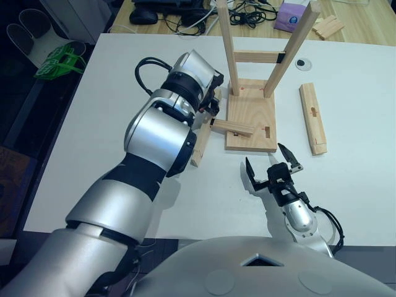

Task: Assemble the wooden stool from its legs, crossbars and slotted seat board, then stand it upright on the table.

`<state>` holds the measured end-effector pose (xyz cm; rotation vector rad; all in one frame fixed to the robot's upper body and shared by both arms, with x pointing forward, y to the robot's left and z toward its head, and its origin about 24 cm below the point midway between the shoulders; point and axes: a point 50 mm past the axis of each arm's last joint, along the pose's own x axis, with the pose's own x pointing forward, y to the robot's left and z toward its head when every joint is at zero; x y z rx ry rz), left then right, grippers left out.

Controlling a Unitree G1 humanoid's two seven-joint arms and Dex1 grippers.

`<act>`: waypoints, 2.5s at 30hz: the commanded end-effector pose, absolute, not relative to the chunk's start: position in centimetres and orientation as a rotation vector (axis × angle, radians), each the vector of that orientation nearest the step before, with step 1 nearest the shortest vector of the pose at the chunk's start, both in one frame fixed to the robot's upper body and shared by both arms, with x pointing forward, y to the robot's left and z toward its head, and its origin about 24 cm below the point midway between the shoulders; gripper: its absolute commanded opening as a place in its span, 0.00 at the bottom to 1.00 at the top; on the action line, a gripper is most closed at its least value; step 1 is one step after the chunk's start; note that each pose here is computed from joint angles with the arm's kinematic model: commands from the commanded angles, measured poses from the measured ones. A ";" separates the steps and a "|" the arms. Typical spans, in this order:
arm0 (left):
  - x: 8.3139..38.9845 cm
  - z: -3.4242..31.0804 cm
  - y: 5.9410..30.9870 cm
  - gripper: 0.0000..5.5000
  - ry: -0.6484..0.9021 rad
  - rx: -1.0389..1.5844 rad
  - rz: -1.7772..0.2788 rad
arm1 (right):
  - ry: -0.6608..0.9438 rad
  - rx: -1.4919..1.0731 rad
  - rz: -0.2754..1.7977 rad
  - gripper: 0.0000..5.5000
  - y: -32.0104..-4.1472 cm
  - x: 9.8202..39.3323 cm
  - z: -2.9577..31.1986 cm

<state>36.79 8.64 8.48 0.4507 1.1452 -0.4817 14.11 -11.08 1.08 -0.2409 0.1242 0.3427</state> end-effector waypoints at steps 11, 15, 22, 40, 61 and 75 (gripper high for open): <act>36.4 7.2 9.0 0.41 1.161 0.511 -0.497 | 0.138 -0.255 0.316 0.98 -11.0 12.8 1.2; 36.3 7.1 9.6 0.28 1.184 0.482 -0.497 | 0.133 -0.271 0.307 0.98 -11.2 12.8 1.3; 36.9 8.7 9.7 0.20 1.159 0.357 -0.514 | 0.131 -0.288 0.309 0.98 -11.4 13.0 1.3; 39.5 15.3 13.8 0.19 0.749 -0.119 -0.474 | 0.029 -0.398 0.467 0.98 -13.9 17.8 2.7; 30.6 21.2 13.2 0.19 -0.254 -0.305 -0.172 | -0.121 -0.083 1.061 0.98 -10.2 25.4 13.1; 29.7 22.5 10.4 0.19 -0.311 -0.317 -0.324 | -0.065 -0.097 1.232 0.98 -4.5 26.9 12.9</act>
